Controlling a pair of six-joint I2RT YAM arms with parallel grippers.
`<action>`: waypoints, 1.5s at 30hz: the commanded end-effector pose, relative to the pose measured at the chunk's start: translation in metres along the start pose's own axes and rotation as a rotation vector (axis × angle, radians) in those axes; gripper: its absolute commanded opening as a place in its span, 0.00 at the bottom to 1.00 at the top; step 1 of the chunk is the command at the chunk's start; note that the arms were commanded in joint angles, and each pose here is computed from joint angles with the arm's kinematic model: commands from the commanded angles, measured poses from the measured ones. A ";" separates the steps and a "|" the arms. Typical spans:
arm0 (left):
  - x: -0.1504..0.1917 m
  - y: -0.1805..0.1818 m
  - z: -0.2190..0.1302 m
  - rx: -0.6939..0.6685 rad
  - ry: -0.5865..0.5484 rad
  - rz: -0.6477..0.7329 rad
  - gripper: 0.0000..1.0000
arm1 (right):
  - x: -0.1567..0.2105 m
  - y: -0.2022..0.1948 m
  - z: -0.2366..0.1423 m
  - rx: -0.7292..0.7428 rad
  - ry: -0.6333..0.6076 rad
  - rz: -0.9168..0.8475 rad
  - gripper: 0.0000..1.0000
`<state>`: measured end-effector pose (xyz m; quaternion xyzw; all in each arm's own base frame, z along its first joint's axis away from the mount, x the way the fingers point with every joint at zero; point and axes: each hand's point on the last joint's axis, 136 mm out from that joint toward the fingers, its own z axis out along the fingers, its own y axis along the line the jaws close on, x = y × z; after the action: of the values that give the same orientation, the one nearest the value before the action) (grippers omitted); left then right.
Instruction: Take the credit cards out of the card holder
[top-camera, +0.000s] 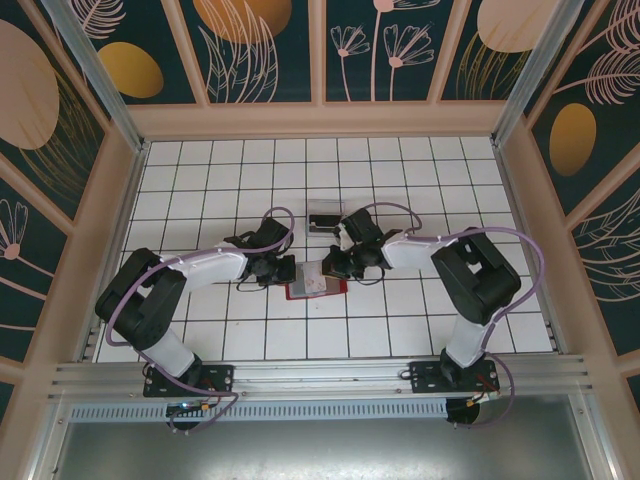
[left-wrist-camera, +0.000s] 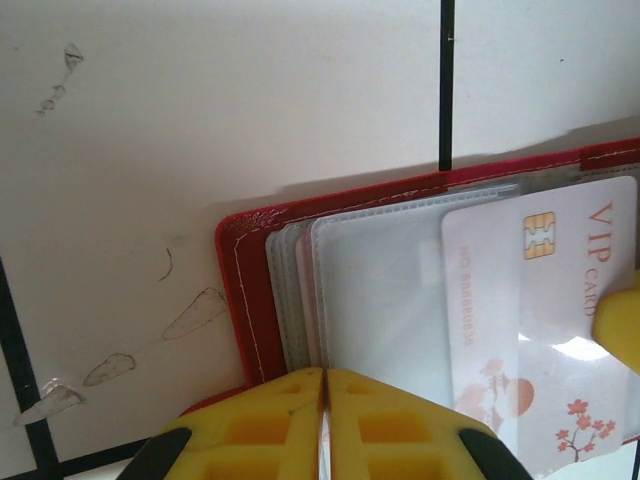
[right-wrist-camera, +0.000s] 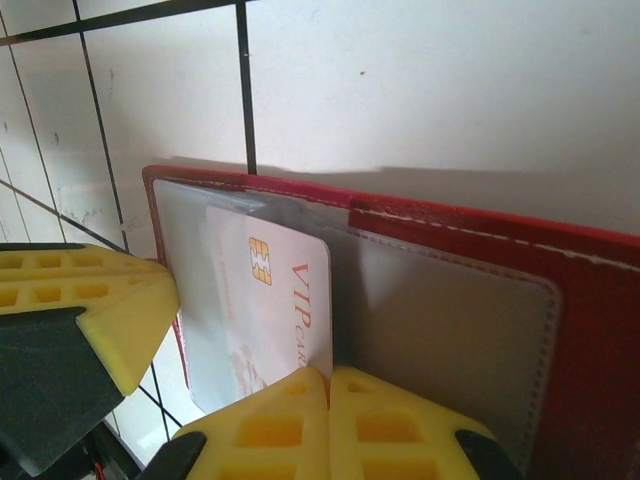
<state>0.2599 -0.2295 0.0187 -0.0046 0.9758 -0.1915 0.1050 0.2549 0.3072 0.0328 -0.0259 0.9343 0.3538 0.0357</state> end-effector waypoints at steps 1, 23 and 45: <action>0.015 0.028 0.008 -0.119 0.046 0.001 0.12 | 0.000 -0.017 -0.012 0.071 -0.028 0.008 0.07; -0.026 -0.007 -0.022 -0.044 -0.091 0.047 0.15 | -0.042 0.023 -0.081 0.096 -0.193 -0.155 0.01; -0.040 -0.013 -0.037 -0.025 -0.177 0.070 0.19 | -0.128 0.052 -0.119 0.415 -0.102 -1.353 0.00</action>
<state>0.2846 -0.2240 0.0537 0.0001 0.9697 -0.1706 0.1750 0.3706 0.2788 0.1834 -0.4702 0.8088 0.1316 0.3278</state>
